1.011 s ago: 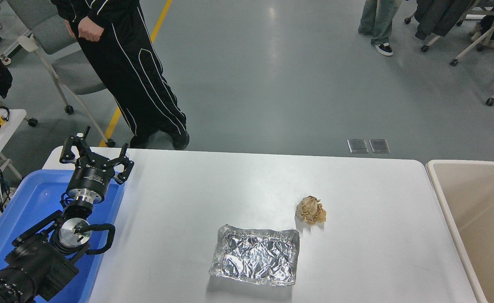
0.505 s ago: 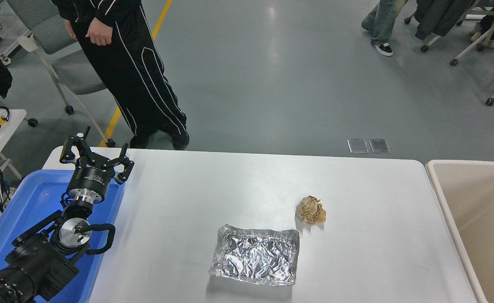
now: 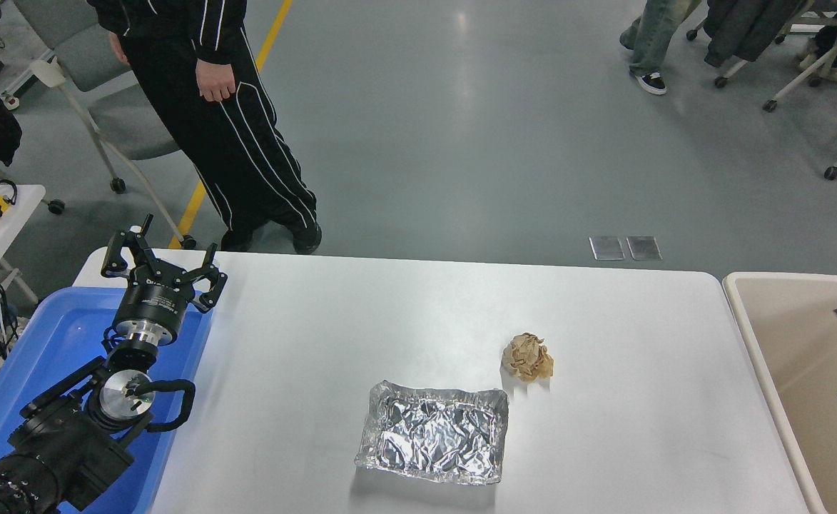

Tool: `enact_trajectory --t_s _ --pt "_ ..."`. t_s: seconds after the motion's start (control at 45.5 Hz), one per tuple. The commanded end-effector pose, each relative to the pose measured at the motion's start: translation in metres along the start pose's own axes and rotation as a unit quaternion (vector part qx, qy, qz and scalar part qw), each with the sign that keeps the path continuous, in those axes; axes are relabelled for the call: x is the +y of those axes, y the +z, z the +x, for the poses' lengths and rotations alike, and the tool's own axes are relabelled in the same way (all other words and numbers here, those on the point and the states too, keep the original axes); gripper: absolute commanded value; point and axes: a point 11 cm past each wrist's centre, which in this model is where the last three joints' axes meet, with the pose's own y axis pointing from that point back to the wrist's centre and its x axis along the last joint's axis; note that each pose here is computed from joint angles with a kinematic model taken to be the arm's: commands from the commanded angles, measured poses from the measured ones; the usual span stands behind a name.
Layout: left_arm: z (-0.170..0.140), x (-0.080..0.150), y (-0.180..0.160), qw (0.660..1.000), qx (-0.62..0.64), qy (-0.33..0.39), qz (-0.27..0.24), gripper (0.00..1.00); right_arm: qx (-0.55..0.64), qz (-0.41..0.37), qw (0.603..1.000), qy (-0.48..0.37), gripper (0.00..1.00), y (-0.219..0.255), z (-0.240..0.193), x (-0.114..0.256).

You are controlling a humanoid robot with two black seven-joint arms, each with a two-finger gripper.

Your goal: Dispose of the paper cup in the dustbin

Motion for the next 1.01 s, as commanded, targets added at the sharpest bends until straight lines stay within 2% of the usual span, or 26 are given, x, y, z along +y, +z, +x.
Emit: enact_trajectory --t_s 0.0,0.154,0.22,0.352,0.462,0.593,0.835,0.989 --pt "0.0 0.0 0.0 1.0 0.0 0.0 0.0 1.0 -0.141 0.077 0.986 -0.043 0.99 -0.074 0.016 0.016" --pt "0.0 0.0 0.0 1.0 0.0 0.0 0.0 1.0 -0.217 0.158 0.958 -0.103 0.99 -0.134 0.02 0.043" --pt "0.0 0.0 0.0 1.0 0.0 0.0 0.0 1.0 -0.267 0.238 0.921 -0.152 0.99 -0.181 0.013 0.073" --pt "0.0 0.0 0.0 1.0 0.0 0.0 0.0 1.0 -0.33 0.359 0.851 -0.197 0.99 -0.227 0.007 0.118" --pt "0.0 0.0 0.0 1.0 0.0 0.0 0.0 1.0 -0.353 0.409 0.816 -0.205 0.99 -0.233 0.0 0.132" --pt "0.0 0.0 0.0 1.0 0.0 0.0 0.0 1.0 -0.373 0.416 0.803 -0.205 0.99 -0.226 -0.013 0.129" --pt "0.0 0.0 0.0 1.0 0.0 0.0 0.0 1.0 -0.422 0.35 0.807 -0.219 0.99 -0.168 -0.055 0.1" --pt "0.0 0.0 0.0 1.0 0.0 0.0 0.0 1.0 -0.491 0.307 0.78 -0.237 0.99 -0.132 -0.088 0.093"
